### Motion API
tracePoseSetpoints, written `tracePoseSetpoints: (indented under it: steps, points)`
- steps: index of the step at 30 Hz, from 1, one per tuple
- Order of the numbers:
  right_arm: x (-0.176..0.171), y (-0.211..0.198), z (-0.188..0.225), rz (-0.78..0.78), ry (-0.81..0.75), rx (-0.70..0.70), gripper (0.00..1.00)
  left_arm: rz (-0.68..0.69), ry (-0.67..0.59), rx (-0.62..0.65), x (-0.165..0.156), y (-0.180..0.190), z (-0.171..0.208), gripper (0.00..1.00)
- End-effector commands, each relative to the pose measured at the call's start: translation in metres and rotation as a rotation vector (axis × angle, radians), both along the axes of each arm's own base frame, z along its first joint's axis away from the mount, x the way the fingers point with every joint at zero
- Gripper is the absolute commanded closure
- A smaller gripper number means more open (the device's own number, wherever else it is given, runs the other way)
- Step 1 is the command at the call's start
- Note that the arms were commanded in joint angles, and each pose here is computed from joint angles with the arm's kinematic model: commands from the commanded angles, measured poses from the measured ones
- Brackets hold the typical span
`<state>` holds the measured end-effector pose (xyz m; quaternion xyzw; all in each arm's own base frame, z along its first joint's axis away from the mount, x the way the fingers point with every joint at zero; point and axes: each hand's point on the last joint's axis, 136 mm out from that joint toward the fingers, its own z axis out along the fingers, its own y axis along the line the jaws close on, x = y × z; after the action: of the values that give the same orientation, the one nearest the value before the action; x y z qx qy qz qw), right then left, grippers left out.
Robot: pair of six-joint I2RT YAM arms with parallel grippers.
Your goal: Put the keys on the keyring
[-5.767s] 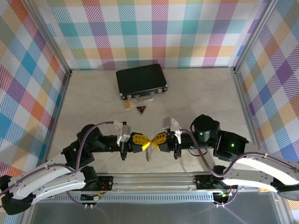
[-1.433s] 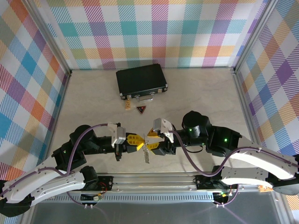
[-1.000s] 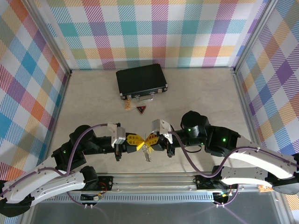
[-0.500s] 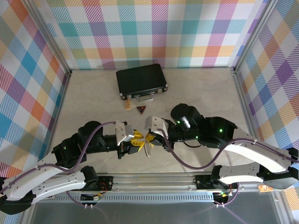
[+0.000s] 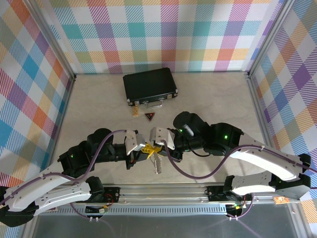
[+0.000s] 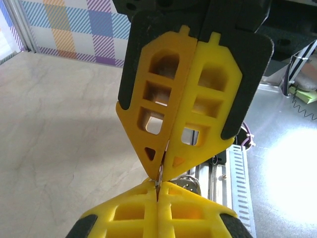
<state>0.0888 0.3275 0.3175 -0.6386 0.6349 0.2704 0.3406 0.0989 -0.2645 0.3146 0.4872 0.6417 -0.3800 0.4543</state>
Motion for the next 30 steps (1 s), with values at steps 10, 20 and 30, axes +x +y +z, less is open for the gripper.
tracePoseSetpoints:
  steps: [10,20,30]
  points:
    - [-0.029,-0.005,0.046,0.058,0.064,0.244,0.56,-0.076,-0.099,-0.263,-0.017,0.001,0.058,1.00]
    - [-0.038,-0.024,0.079,0.043,0.071,0.470,0.47,-0.212,-0.157,-0.416,-0.044,0.006,0.089,1.00]
    - [-0.041,-0.009,0.082,0.088,0.085,0.485,0.56,-0.251,-0.150,-0.432,-0.048,0.002,0.093,1.00]
